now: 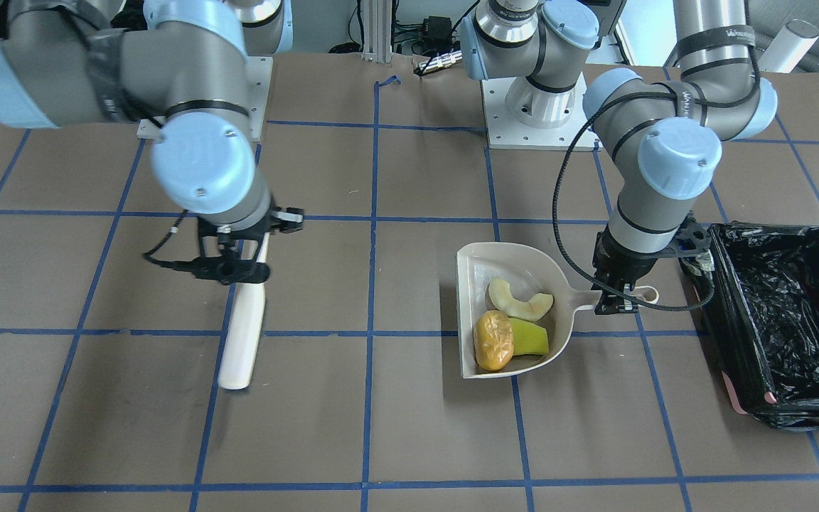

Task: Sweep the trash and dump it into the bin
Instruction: 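Lift the loaded dustpan toward the bin with the left while the right returns the brush, then tip the dustpan over the black bin with the left gripper to dump trash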

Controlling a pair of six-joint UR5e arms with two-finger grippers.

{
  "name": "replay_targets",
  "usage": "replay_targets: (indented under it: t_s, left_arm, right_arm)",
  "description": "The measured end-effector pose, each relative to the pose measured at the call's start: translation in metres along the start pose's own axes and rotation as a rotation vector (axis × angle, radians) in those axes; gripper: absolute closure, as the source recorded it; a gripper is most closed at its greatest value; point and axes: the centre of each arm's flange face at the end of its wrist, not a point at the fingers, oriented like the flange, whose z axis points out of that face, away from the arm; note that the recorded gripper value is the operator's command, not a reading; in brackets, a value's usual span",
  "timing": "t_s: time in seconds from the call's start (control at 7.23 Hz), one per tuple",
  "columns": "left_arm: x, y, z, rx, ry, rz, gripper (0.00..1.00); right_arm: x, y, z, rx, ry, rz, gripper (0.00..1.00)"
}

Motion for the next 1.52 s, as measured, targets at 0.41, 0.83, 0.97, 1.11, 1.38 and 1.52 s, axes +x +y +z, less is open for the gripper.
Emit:
replay_targets:
  t_s: [0.41, 0.83, 0.97, 1.11, 1.38, 1.52]
  left_arm:
    - [0.02, -0.099, -0.034, -0.172, 0.04, -0.06, 1.0]
    - [0.018, -0.183, -0.056, -0.207, 0.11, -0.095, 1.0]
    - [0.012, -0.213, -0.065, -0.197, 0.116, -0.097, 1.0]
    - [0.007, -0.238, -0.075, -0.169, 0.122, -0.077, 1.0]
    - [-0.003, -0.285, -0.089, -0.094, 0.136, 0.0, 1.0]
    - [-0.009, -0.305, -0.092, -0.055, 0.137, 0.046, 1.0]
  right_arm:
    - [0.141, -0.049, 0.011, -0.002, 0.06, 0.007, 1.0]
    - [0.208, -0.081, 0.058, 0.015, 0.057, -0.087, 1.0]
    - [0.215, -0.083, 0.074, 0.029, 0.055, -0.095, 1.0]
    - [0.217, -0.084, 0.084, 0.04, 0.055, -0.108, 1.0]
    - [0.218, -0.081, 0.098, 0.035, 0.051, -0.128, 1.0]
    - [0.218, -0.081, 0.102, 0.04, 0.052, -0.128, 1.0]
